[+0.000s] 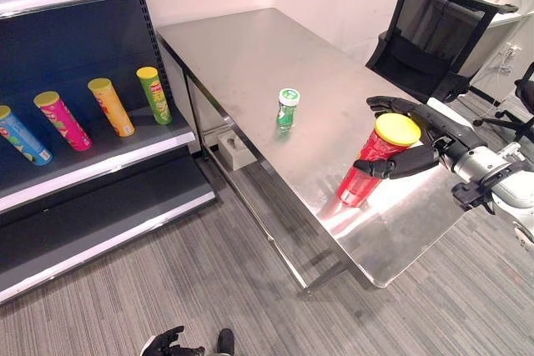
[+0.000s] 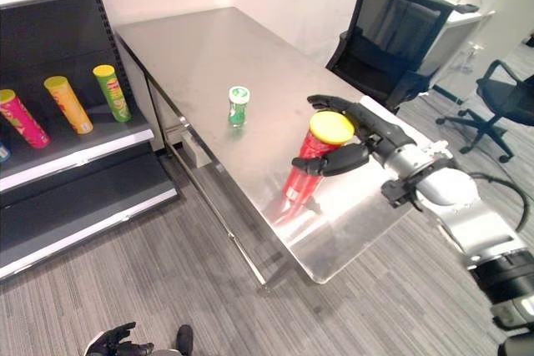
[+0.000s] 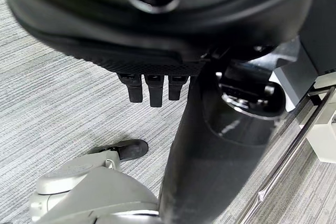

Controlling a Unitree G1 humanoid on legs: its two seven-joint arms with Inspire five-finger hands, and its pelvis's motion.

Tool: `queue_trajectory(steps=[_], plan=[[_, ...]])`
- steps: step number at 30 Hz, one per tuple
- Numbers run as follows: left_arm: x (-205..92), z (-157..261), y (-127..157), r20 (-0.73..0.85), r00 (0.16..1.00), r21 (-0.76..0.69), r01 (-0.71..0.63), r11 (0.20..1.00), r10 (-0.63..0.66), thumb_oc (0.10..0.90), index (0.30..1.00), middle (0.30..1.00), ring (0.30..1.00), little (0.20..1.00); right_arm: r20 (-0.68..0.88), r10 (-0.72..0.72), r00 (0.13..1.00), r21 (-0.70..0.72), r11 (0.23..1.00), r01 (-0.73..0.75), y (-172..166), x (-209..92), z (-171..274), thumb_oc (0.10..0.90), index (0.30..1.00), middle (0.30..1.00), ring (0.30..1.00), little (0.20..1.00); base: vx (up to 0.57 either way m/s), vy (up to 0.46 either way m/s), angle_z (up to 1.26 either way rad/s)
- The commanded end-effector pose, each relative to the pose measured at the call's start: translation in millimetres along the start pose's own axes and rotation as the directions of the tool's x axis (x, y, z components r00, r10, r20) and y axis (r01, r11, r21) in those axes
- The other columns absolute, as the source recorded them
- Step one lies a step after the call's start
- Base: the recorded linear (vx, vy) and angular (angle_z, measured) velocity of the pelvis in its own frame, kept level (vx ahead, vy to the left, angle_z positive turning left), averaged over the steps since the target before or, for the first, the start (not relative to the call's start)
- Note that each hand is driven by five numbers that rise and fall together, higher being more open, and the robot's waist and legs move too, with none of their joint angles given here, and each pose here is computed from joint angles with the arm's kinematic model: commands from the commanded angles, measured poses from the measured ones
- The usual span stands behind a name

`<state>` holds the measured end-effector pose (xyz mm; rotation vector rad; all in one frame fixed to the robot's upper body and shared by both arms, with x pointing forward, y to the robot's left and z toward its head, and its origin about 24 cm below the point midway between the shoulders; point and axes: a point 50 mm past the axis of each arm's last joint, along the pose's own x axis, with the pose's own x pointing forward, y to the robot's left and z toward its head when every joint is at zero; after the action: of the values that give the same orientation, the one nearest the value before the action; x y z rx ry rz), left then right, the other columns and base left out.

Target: Put the goods on the table back onto the shelves and tidy them up.

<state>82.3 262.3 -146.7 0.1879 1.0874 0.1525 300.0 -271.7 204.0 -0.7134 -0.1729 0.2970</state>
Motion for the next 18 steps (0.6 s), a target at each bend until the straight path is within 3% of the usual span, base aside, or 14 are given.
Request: queue_trajectory(steps=[1,13,14,16,18], plan=[[2,-1,-4,-0.014,1.0,0.07,0.014,0.997,-0.013,0.8,0.9,0.9,0.9,0.9,0.202,-0.06,0.978,-0.075,0.994,0.077,-29,13,55,0.4,0.3,0.3,0.3,0.3,0.0,0.0,0.0],[3,6,3,0.006,1.0,0.046,-0.019,0.999,0.019,0.8,0.9,0.9,0.9,0.9,0.235,-0.207,0.95,-0.028,0.975,0.22,-41,-2,51,0.4,0.3,0.3,0.3,0.3,-0.01,-0.024,0.01],[3,7,4,0.012,1.0,0.041,-0.025,0.999,0.024,0.8,0.9,0.9,0.9,0.9,0.27,-0.251,0.93,0.011,0.966,0.258,-43,-4,55,0.4,0.3,0.3,0.3,0.3,-0.03,-0.1,0.04],[2,11,9,0.027,0.999,0.033,-0.035,0.999,0.034,0.8,0.9,0.9,0.9,0.9,0.348,-0.463,0.815,0.229,0.885,0.405,-50,-14,55,0.4,0.3,0.3,0.3,0.3,-0.08,-0.188,0.1],[2,15,12,0.046,0.998,0.019,-0.044,0.999,0.043,0.8,0.9,0.9,0.9,0.9,0.413,-0.522,0.746,0.289,0.852,0.436,-54,-15,70,0.4,0.3,0.3,0.3,0.3,-0.13,-0.235,0.66]])
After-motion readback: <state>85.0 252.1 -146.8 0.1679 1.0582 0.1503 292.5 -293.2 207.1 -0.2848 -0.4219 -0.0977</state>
